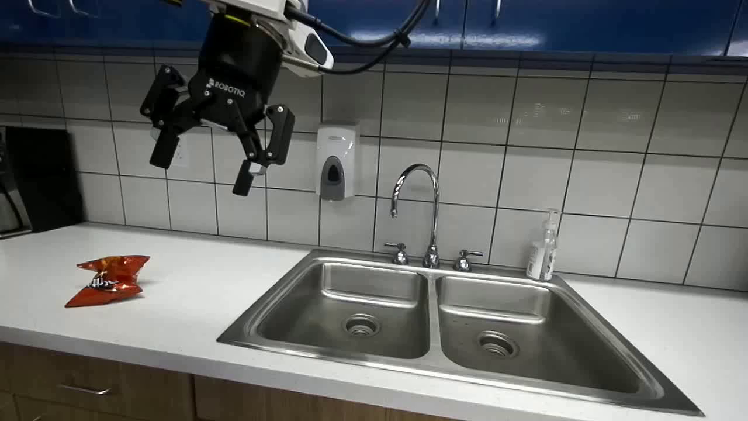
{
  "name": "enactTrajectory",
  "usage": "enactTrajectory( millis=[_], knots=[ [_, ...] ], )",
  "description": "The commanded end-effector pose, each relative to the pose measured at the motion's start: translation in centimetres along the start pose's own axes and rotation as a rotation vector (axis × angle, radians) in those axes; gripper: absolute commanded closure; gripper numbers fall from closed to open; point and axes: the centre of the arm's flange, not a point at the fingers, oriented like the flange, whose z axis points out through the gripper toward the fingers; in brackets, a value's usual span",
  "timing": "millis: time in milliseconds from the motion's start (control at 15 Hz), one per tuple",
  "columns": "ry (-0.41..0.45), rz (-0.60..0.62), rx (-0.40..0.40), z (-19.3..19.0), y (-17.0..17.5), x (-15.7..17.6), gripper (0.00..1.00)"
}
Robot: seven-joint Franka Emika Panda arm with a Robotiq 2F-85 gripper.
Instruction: Pick up the red packet of doritos and put it in the sink
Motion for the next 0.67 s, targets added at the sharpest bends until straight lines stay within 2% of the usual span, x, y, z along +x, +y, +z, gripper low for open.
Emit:
enactTrajectory(
  millis=[0, 600],
  knots=[
    [0.000, 0.000, 0.000, 0.01, 0.00, 0.01, 0.00],
    [0.013, 0.000, -0.014, 0.30, -0.27, 0.09, 0.00]
  ],
)
